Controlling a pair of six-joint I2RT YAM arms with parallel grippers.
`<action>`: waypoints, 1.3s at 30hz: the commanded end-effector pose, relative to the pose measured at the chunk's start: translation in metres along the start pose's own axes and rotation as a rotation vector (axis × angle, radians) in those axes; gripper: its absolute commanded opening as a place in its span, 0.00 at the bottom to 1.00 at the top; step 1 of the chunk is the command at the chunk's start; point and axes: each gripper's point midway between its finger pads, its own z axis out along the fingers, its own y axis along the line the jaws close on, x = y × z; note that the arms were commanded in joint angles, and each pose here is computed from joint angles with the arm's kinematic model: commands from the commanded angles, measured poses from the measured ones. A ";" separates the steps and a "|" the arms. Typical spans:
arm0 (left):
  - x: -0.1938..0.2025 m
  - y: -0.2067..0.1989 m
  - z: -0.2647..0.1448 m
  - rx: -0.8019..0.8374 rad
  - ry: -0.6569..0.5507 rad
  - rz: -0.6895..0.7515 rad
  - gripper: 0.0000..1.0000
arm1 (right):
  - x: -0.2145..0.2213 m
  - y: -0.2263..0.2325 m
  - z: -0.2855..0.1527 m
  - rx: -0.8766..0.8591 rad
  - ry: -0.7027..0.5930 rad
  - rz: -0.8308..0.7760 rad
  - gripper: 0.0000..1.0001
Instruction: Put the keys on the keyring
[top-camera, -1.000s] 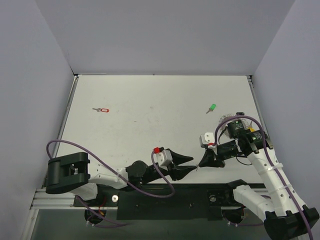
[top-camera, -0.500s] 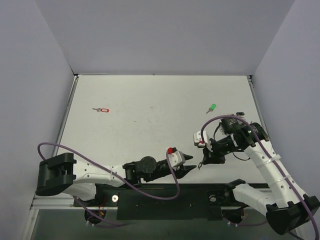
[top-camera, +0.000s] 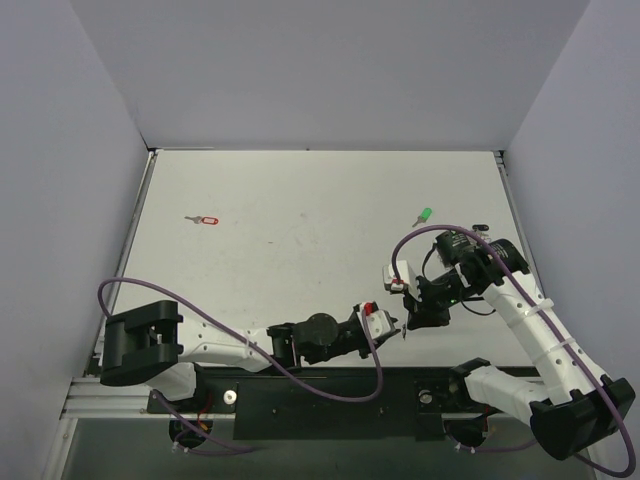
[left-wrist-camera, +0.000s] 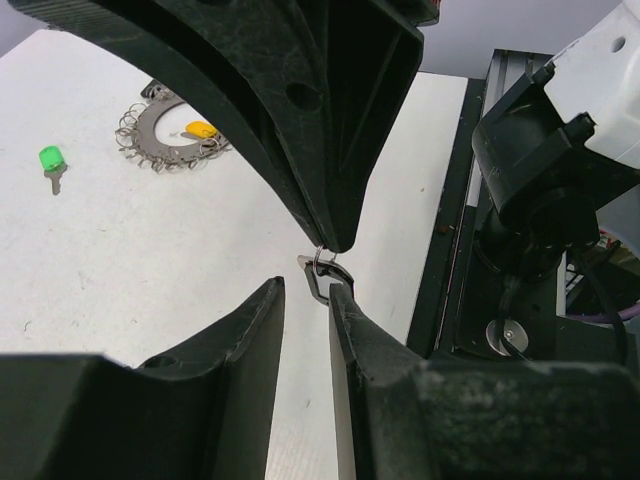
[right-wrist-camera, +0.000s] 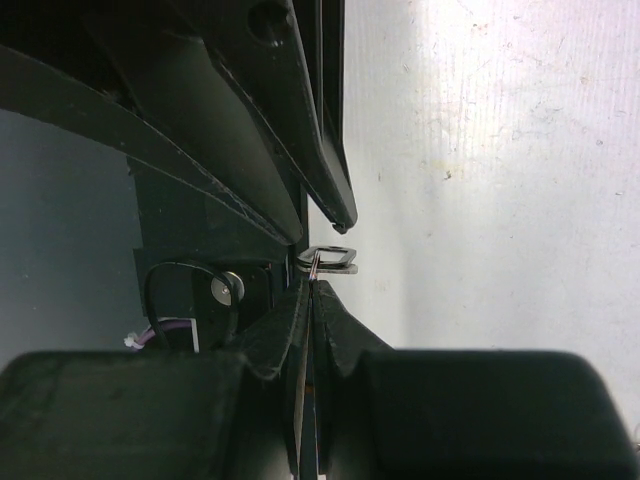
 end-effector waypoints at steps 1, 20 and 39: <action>-0.032 -0.003 0.011 0.001 -0.086 0.000 0.34 | -0.001 0.011 -0.003 -0.029 0.003 0.016 0.00; -0.033 -0.011 0.018 0.029 -0.101 -0.018 0.24 | -0.002 0.013 -0.001 -0.046 -0.006 0.009 0.00; -0.031 -0.012 0.020 0.033 -0.099 -0.034 0.00 | -0.002 0.016 -0.001 -0.052 -0.013 -0.001 0.00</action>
